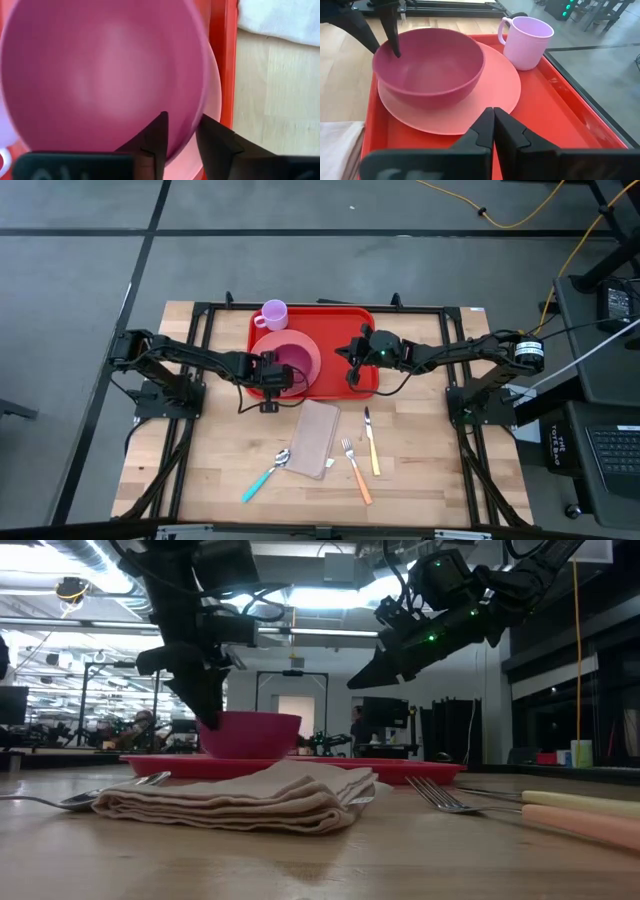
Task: Set up tray
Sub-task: Put the pink bowl on top of the light orange plate
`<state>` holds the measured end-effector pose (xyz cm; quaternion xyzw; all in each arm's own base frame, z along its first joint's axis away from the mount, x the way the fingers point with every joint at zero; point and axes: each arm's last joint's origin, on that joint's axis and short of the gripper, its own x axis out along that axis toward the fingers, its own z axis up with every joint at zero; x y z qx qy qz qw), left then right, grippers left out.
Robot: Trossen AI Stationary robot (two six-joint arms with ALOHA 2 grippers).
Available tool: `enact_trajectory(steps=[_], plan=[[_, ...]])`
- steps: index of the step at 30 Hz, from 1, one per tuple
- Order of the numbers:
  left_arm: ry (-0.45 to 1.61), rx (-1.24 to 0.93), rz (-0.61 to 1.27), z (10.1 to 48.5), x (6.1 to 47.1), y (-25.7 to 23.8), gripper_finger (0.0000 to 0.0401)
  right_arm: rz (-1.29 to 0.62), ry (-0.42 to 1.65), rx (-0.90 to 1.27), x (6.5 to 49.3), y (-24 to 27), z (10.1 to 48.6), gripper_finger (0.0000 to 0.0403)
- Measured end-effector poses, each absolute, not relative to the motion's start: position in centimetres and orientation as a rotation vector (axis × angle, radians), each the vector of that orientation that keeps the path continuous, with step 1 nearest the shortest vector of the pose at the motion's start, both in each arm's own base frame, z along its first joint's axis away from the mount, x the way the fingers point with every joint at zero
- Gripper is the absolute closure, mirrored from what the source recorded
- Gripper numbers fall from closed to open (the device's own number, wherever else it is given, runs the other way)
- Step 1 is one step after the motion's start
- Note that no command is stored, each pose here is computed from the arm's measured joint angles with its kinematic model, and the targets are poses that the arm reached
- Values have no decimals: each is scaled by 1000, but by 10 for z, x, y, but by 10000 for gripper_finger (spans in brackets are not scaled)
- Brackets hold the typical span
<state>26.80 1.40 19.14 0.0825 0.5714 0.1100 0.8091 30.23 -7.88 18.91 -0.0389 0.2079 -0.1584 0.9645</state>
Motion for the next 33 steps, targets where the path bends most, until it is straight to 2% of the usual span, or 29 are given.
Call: enact_trajectory(steps=[9,20,33], plan=[[1226,186,232,191,268,14,374,-321,421,-79,302,-79,189,389],[1242,290,159,191,268,14,379,-321,421,-79,302,-79,189,389],[1259,342,188,191,267,26,379,-321,422,-79,302,-79,189,389]])
